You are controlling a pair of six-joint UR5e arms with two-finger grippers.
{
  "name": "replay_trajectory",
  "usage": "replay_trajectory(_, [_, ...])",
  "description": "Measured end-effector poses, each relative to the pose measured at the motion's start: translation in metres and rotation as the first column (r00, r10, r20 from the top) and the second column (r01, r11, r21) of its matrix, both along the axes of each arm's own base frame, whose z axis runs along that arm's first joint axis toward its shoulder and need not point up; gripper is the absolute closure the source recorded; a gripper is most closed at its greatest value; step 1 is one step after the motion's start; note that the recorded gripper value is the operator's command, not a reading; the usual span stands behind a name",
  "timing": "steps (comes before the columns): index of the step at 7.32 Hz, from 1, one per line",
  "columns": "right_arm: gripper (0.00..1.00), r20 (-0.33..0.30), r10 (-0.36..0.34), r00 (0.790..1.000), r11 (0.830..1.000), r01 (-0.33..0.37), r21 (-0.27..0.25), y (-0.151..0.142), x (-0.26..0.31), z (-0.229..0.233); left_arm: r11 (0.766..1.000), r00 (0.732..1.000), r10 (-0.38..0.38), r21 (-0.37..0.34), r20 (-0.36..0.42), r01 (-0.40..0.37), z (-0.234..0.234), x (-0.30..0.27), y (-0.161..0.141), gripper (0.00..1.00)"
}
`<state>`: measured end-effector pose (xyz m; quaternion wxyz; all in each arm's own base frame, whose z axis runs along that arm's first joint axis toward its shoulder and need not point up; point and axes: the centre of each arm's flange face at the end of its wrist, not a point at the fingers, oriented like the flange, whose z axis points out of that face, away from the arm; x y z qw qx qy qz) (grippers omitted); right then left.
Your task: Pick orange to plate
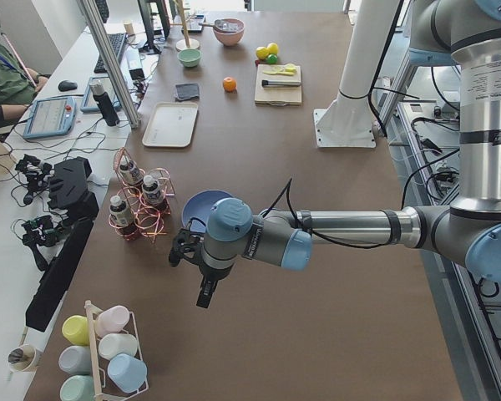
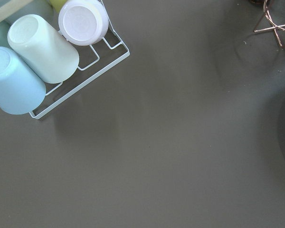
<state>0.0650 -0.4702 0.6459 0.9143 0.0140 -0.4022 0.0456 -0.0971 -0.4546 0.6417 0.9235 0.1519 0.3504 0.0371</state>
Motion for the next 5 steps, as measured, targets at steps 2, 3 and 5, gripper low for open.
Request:
replay_trajectory(2, [0.00, 0.001, 0.000, 1.000, 1.000, 0.000, -0.001, 0.001, 0.000, 0.000, 1.000, 0.999, 0.002, -0.011, -0.033, -0.002, 0.001, 0.004, 0.001, 0.01])
replay_trajectory(3, [0.00, 0.000, -0.001, 1.000, 1.000, 0.001, 0.001, 0.001, 0.000, 0.000, 0.999, 0.993, -0.005, -0.043, -0.116, 0.000, -0.002, 0.013, 0.001, 0.01])
replay_trajectory(5, [0.00, -0.001, -0.003, 1.000, 1.000, 0.003, 0.003, 0.000, 0.000, -0.001, 0.997, 0.970, 0.018, -0.073, -0.242, -0.037, -0.015, 0.061, -0.008, 0.01])
